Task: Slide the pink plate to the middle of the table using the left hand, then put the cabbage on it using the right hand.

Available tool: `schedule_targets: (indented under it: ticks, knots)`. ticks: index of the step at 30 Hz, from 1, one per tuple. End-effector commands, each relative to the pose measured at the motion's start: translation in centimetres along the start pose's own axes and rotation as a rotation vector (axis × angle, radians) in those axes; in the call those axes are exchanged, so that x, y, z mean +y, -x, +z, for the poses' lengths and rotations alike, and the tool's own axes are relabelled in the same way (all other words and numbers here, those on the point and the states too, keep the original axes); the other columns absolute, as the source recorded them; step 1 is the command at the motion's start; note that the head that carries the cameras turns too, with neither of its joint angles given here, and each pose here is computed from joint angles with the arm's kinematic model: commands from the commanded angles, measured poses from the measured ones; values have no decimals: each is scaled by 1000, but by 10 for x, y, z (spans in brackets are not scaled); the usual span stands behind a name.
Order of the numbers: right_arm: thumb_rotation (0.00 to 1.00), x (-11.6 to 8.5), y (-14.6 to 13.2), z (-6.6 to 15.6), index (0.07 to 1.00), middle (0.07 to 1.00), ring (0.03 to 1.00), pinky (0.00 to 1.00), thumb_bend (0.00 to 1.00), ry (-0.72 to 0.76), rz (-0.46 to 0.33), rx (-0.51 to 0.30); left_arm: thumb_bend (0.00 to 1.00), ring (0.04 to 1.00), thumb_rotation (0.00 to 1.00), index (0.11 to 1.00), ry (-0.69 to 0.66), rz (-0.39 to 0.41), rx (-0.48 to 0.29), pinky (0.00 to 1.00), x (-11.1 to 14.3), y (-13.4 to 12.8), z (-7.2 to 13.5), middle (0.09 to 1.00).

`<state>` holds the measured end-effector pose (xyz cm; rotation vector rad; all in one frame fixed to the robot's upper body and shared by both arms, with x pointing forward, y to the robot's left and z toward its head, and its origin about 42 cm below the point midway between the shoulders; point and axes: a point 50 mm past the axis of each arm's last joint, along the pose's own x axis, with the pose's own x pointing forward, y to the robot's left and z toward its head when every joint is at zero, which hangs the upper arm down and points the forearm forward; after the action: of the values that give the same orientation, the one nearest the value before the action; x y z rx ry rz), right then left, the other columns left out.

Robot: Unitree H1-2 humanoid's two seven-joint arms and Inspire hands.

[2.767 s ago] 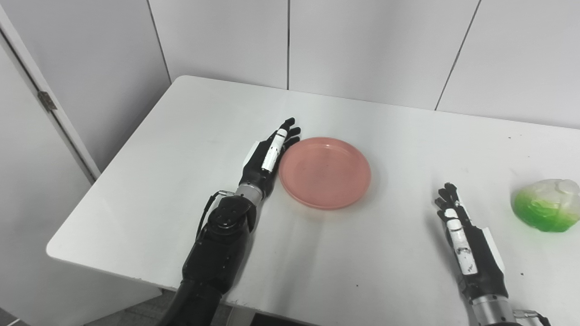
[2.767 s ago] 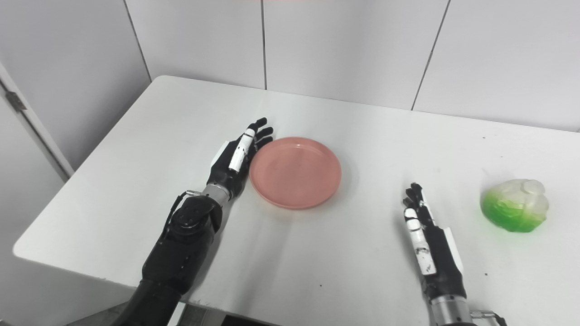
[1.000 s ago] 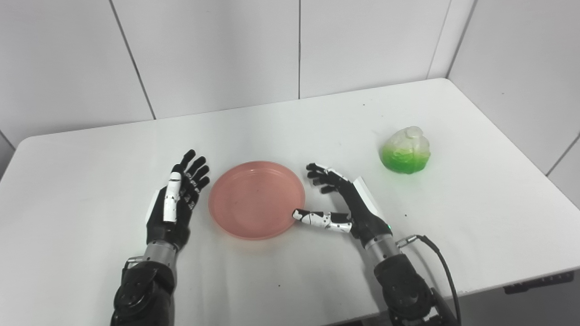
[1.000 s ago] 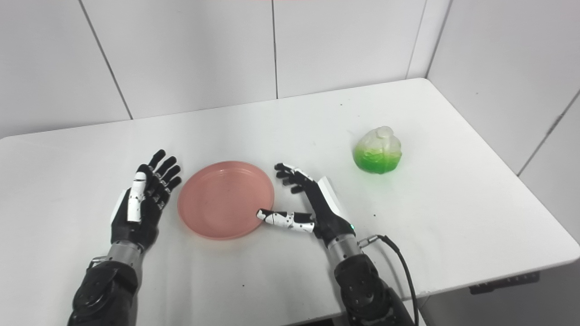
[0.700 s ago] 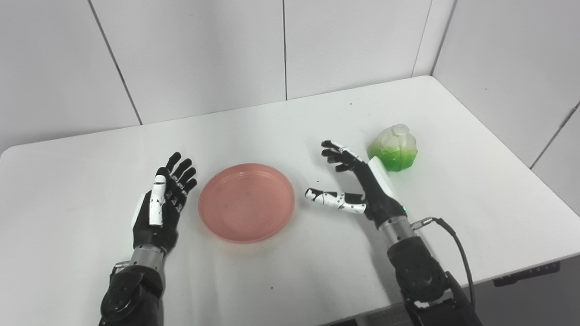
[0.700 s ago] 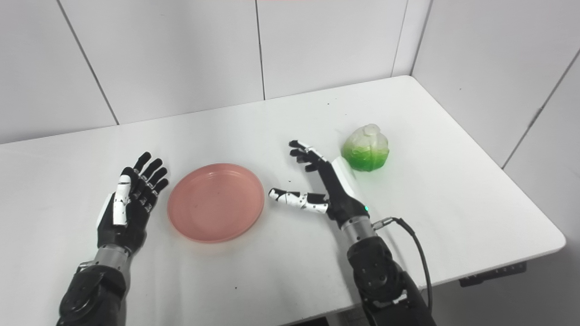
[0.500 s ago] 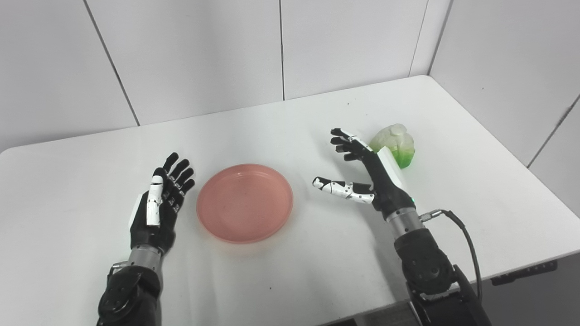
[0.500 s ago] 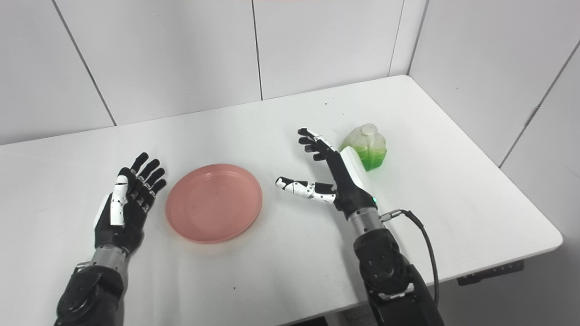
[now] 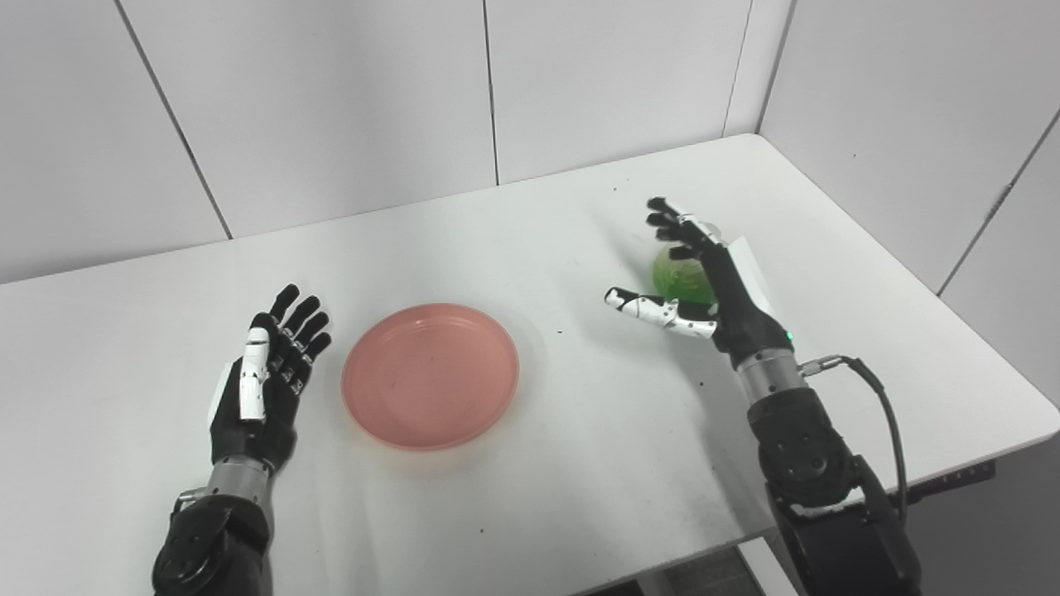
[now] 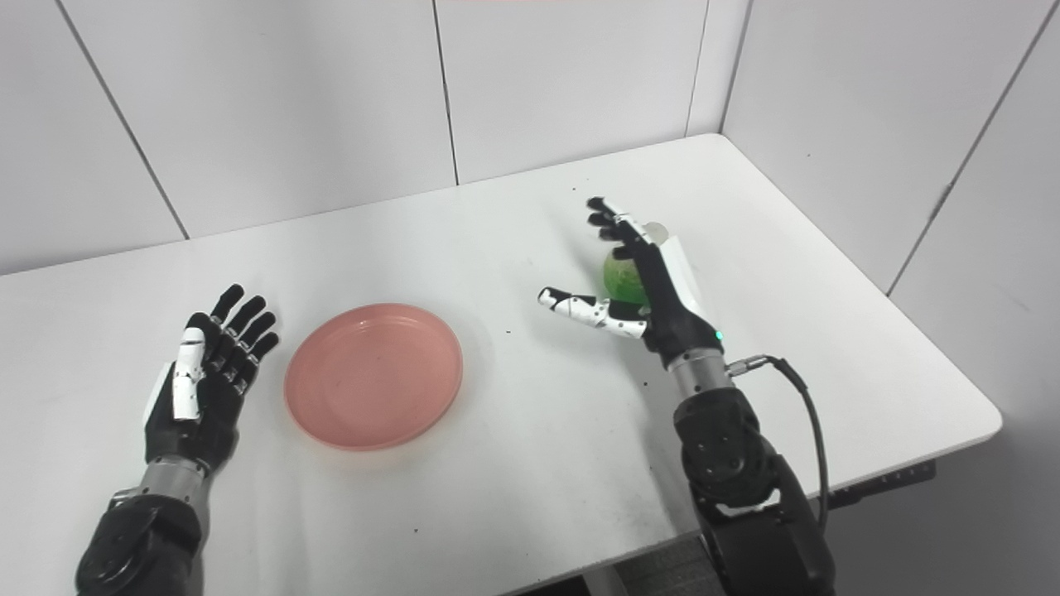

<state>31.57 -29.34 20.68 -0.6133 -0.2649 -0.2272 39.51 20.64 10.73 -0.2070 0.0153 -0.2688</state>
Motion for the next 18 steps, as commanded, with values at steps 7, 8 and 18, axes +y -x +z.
schedule_targets:
  ticks: [7,8,18]
  knots:
    - [442,-25,-11,16,916,899,886,848,987,-9,-132,-105,500,913,1000,910,-3,26,91,919,16,18,-27,915]
    - [439,-27,-11,16,916,899,887,850,988,-9,-136,-107,500,911,1000,908,-4,27,92,916,16,18,-27,913]
    - [436,-43,-14,0,921,903,892,855,993,49,-164,-70,503,909,1000,907,4,31,91,914,19,17,-28,913]
